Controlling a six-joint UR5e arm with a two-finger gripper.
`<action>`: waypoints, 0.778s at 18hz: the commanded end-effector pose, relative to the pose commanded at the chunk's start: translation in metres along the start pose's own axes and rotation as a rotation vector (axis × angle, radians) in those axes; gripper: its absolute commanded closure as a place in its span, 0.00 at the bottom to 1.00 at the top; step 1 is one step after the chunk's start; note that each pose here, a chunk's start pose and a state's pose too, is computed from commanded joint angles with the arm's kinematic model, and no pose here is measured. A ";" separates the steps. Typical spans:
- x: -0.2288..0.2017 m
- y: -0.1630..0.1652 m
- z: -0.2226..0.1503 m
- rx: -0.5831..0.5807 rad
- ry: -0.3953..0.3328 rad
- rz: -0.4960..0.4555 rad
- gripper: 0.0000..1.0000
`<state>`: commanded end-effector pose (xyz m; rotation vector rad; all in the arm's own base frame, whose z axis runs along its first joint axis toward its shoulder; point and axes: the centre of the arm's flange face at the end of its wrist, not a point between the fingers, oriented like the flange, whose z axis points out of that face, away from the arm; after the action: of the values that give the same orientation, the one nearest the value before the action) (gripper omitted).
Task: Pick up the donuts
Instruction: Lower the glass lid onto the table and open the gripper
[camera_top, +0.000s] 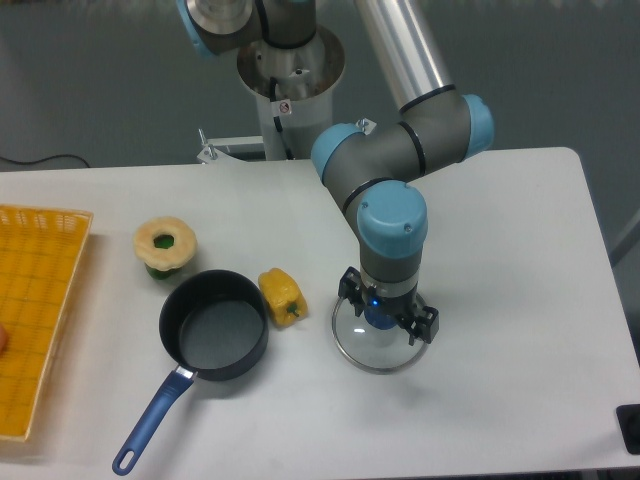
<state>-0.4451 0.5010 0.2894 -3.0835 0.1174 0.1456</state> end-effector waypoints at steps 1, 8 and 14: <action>0.002 -0.001 0.001 -0.002 0.001 0.006 0.00; 0.018 -0.007 0.000 -0.009 -0.015 0.021 0.00; 0.038 -0.019 -0.005 -0.005 -0.025 0.034 0.00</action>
<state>-0.4056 0.5173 0.2921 -3.0841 0.1694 0.1859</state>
